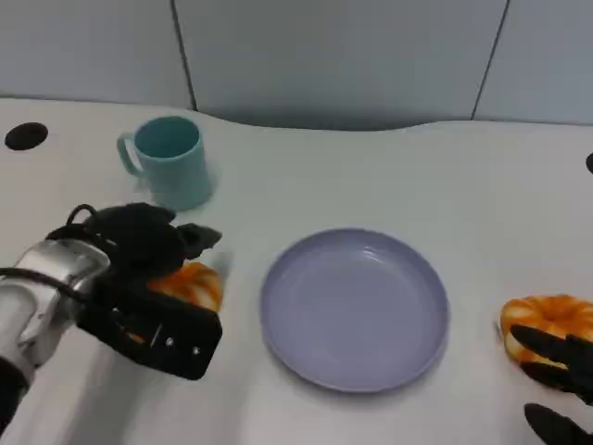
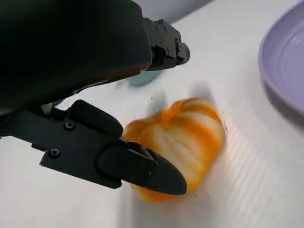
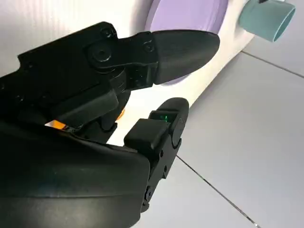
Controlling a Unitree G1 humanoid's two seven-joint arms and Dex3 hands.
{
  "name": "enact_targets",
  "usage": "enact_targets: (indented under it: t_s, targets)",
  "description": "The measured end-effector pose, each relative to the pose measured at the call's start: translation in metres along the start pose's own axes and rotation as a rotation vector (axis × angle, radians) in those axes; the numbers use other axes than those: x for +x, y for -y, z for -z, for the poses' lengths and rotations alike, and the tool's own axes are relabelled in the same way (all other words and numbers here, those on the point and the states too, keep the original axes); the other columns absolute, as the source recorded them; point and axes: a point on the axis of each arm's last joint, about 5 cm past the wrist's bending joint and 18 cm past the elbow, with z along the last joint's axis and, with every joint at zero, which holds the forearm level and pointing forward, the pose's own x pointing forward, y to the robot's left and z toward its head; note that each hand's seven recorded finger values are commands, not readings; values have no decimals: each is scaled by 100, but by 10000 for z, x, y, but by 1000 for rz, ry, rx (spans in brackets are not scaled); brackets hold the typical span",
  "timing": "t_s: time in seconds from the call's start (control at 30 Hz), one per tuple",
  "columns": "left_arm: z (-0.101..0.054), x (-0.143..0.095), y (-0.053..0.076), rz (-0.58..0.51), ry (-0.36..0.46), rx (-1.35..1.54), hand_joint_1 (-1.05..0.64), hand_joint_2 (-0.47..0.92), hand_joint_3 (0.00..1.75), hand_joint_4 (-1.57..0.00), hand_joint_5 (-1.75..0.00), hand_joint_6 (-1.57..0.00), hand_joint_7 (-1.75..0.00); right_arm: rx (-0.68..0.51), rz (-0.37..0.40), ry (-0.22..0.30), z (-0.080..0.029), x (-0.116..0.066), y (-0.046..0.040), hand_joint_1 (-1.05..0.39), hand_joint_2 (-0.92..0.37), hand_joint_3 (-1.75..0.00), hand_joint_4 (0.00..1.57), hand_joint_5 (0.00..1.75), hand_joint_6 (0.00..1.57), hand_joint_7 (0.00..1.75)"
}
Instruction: Grasp the bread from the table and place it into the plate.
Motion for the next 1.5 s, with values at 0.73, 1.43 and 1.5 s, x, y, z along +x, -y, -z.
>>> enact_targets:
  t_s: [0.73,1.43,1.5]
  targets:
    - [-30,305,231,-21,-112,-2,-44,92,5,-28,-7,-20,-2,-36,24,-3,-51,-35,37,-38,-92,-38,91,0,76,0]
    - [-73,374,163,-45,-238,-53,-37,92,17,-55,-164,-61,-112,-44,43,25,-88,-29,74,-36,-92,-40,88,0,75,0]
    - [-65,370,164,-86,-244,-83,-37,92,16,-55,-163,-62,-111,-46,44,25,-88,-27,76,-36,-92,-40,89,0,75,0]
